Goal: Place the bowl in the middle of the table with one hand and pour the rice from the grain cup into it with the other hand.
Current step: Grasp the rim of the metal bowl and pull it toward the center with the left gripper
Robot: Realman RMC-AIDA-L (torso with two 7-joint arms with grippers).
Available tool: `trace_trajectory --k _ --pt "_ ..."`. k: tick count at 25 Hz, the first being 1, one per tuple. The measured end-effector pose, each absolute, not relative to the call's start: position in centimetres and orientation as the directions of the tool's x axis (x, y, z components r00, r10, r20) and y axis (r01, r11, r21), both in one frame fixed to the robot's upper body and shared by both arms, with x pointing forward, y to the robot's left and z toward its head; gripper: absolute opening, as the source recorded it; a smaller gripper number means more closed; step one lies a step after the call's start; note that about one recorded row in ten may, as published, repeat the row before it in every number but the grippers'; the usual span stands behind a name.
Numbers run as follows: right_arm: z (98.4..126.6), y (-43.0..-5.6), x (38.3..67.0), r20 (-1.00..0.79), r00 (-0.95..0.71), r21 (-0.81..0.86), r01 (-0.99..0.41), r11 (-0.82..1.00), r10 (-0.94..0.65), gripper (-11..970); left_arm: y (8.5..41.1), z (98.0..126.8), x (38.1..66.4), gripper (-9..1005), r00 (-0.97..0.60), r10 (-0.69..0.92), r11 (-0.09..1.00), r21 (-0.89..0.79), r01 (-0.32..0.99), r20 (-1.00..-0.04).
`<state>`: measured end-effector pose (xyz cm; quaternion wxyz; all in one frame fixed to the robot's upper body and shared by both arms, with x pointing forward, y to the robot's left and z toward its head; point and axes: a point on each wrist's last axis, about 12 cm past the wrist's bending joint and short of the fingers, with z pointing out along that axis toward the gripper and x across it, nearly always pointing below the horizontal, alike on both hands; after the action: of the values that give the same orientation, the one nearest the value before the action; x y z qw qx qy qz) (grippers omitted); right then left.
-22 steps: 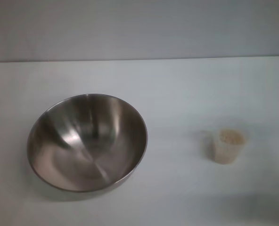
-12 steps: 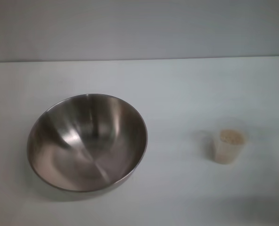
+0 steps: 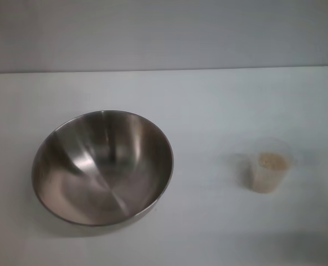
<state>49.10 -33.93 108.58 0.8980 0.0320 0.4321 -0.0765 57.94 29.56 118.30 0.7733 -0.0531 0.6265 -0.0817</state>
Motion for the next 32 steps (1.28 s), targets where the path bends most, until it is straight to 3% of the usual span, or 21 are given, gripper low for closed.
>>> trace_trajectory --k 2,5,7,12,17,32 --pt "108.5 -34.0 49.0 -0.784 0.609 -0.014 0.174 0.985 -0.119 528 29.0 121.0 57.8 685 0.107 -0.201 0.978 -0.194 0.072 -0.974" --pt "108.4 -34.1 48.9 -0.786 0.607 -0.015 0.176 0.984 -0.120 528 28.6 122.6 57.3 685 0.026 -0.198 0.978 -0.195 0.075 -0.980" --pt "108.4 -34.2 48.8 -0.786 0.606 -0.011 0.179 0.984 -0.119 528 27.9 124.3 56.3 684 -0.113 -0.166 0.981 -0.176 0.082 -0.980" --pt "108.5 -34.1 48.9 -0.785 0.608 -0.009 0.176 0.984 -0.116 529 27.3 125.5 54.4 684 -0.330 -0.057 0.990 -0.096 0.104 -0.942" --pt "108.6 -34.0 49.4 -0.786 0.607 -0.004 0.178 0.984 -0.113 530 27.4 125.0 53.6 683 -0.508 0.008 0.983 -0.086 0.162 -0.861" --pt "108.8 -34.1 50.3 -0.795 0.595 -0.019 0.175 0.984 -0.121 528 28.1 122.6 52.9 681 -0.739 0.097 0.975 -0.086 0.205 -0.666"
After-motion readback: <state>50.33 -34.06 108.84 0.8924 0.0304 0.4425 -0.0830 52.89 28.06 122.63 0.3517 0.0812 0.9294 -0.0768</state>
